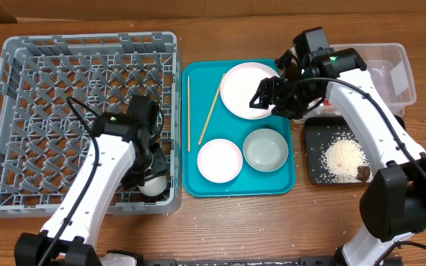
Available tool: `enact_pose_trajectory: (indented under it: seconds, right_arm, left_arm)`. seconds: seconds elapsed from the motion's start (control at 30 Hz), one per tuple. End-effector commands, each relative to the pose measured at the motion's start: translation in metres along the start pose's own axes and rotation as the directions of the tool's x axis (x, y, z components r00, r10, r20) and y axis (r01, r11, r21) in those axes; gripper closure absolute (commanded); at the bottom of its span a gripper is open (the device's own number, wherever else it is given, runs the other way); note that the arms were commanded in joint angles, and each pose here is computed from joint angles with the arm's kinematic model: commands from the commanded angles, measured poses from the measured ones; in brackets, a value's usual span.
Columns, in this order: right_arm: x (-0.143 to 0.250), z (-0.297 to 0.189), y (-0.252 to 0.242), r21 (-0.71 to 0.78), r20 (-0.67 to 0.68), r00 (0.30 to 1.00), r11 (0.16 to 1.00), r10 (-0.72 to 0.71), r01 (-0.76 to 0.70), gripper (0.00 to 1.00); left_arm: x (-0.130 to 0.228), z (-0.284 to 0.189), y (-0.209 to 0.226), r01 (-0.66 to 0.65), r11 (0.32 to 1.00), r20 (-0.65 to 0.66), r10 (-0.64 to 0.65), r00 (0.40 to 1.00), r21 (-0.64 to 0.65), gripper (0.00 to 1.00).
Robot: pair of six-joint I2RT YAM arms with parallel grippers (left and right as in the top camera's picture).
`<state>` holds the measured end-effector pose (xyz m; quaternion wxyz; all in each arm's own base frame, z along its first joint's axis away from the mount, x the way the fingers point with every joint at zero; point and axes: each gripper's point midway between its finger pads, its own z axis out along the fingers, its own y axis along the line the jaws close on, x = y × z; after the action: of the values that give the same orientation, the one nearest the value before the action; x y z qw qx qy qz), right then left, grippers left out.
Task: Sort waste into correct bins and load items into the dishwasher
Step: 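Grasp the cup with the left gripper and move it over the rack, then reach the left gripper to the teal tray and grasp the pink bowl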
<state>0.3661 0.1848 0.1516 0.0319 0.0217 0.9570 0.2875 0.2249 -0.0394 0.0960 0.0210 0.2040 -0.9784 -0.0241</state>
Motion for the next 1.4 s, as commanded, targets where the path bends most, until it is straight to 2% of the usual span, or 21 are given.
enact_pose_trajectory:
  seconds: [0.0, 0.03, 0.2, 0.4, 0.5, 0.6, 0.67, 0.83, 0.97, 1.03, 1.13, 1.37]
  right_arm:
    - [0.001, -0.002, 0.002, 0.003, 0.008, 1.0, 1.0, -0.017, 0.017, 0.3]
    - [0.0, -0.002, 0.002, 0.003, 0.009, 1.0, 1.0, -0.017, 0.017, 0.3]
    - [0.001, -0.003, 0.003, -0.001, 0.007, 1.0, 1.0, -0.017, 0.017, 0.3]
    - [-0.004, -0.031, 0.012, 0.021, 0.043, 0.999, 1.0, -0.022, 0.021, 0.31]
    - [-0.006, -0.057, 0.012, 0.083, 0.085, 0.996, 0.996, -0.025, 0.018, 0.31]
    - [-0.003, -0.09, 0.006, 0.176, 0.139, 0.99, 0.984, -0.021, -0.004, 0.3]
    - [0.002, -0.112, -0.002, 0.23, 0.176, 0.984, 0.972, -0.007, -0.034, 0.28]
    - [0.016, -0.153, -0.026, 0.284, 0.25, 0.966, 0.949, 0.062, -0.135, 0.23]
    - [0.019, -0.161, -0.035, 0.292, 0.26, 0.961, 0.942, 0.09, -0.167, 0.18]
    - [0.02, -0.159, -0.039, 0.304, 0.254, 0.963, 0.937, 0.094, -0.171, 0.14]
    - [0.02, -0.156, -0.044, 0.323, 0.25, 0.964, 0.93, 0.095, -0.175, 0.01]
    - [0.018, -0.153, -0.046, 0.322, 0.251, 0.963, 0.93, 0.095, -0.176, 0.0]
  left_arm:
    - [0.001, 0.004, -0.004, -0.008, 1.0, -0.003, 0.008, 1.0, 0.021, 0.09]
    - [0.0, 0.004, -0.005, -0.017, 1.0, 0.003, 0.016, 1.0, 0.024, 0.0]
    - [-0.007, -0.006, -0.009, -0.036, 0.999, 0.027, 0.035, 0.999, 0.037, 0.0]
    - [-0.028, -0.063, -0.026, -0.136, 0.986, 0.151, 0.12, 0.981, 0.1, 0.0]
    - [-0.038, -0.101, -0.05, -0.293, 0.946, 0.271, 0.248, 0.93, 0.139, 0.01]
    - [-0.039, -0.129, -0.082, -0.477, 0.867, 0.392, 0.393, 0.832, 0.145, 0.0]
    - [-0.038, -0.135, -0.102, -0.555, 0.821, 0.449, 0.448, 0.773, 0.136, 0.01]
    - [-0.035, -0.111, -0.147, -0.667, 0.738, 0.438, 0.569, 0.696, 0.102, 0.04]
    - [-0.035, -0.073, -0.181, -0.75, 0.658, 0.391, 0.675, 0.625, 0.063, 0.07]
    - [-0.036, -0.054, -0.194, -0.78, 0.624, 0.368, 0.715, 0.594, 0.048, 0.11]
    - [-0.042, -0.032, -0.203, -0.8, 0.599, 0.341, 0.745, 0.573, 0.035, 0.15]
    - [-0.05, -0.008, -0.22, -0.856, 0.517, 0.343, 0.801, 0.49, 0.015, 0.18]
